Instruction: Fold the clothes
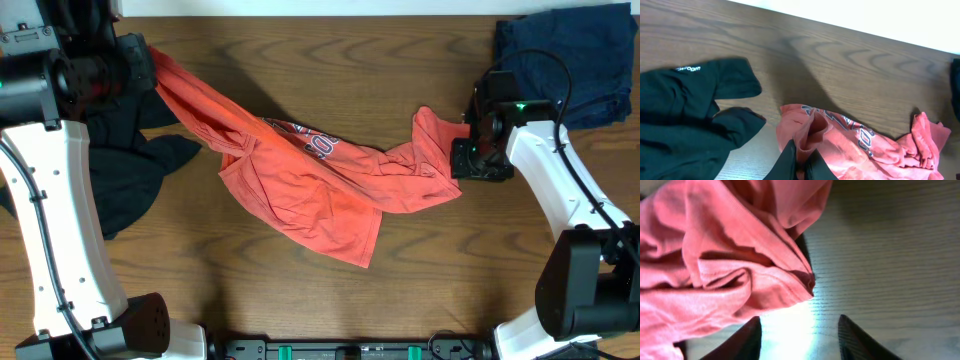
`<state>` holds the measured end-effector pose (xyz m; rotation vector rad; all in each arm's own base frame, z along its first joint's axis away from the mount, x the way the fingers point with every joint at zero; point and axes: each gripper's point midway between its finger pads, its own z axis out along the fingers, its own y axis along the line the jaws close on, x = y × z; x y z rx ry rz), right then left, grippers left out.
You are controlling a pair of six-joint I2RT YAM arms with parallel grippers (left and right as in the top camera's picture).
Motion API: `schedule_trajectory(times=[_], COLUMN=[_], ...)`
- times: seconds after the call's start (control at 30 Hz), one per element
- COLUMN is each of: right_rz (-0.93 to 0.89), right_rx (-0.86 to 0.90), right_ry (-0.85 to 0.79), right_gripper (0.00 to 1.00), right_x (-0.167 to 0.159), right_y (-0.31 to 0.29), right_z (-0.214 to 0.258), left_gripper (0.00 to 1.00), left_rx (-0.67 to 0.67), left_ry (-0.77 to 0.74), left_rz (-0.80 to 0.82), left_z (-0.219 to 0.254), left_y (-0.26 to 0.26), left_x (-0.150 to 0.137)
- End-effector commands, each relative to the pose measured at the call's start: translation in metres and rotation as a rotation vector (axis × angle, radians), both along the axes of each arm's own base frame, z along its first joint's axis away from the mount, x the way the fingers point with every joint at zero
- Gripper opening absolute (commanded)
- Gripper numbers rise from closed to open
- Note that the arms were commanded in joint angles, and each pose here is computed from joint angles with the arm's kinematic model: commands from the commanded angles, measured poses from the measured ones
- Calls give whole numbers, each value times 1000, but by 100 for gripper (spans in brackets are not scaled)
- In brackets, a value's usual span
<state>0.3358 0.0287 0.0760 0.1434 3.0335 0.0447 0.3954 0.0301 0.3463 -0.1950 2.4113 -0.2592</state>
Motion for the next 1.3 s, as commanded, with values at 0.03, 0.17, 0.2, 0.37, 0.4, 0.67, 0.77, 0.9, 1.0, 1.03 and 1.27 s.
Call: schedule_trajectory(times=[0.03,0.17,0.2,0.37,0.4,0.67,0.77,0.9,1.0,1.03,1.27], right_rz=[72,168,169,57,20,-96,-129,-168,-201,-202,-206], right_rx=[34,134,145,128,108,-41,-80,-98,-127,-129,-114], right_ry=[-22,-73,-85,-141,-147,-185,-206,-210,-230,-237,-271], right_gripper=[49,49,46,37,37,42,45,47,49,49,50], right_x=[3,12,15,28,29,24,24,23,25,26,30], right_y=[7,31,35,54,56,74,72,68,62,62,63], right_z=[3,7,8,2,-1,-12,-11,-12,-14,-15,-24], left_gripper=[6,6,6,6,6,6,6,6,6,6,6], left_rx=[13,13,13,13,13,13,13,13,13,13,12], left_ry=[3,3,3,4,4,4,4,4,5,5,9], left_rz=[-3,-3,-3,-3,-3,-3,-3,-3,-3,-3,-3], left_z=[-3,-3,-3,-3,-3,-3,-3,-3,-3,-3,-3], left_y=[1,1,1,1,1,1,1,1,1,1,1], left_x=[2,2,2,2,2,2,2,2,2,1,1])
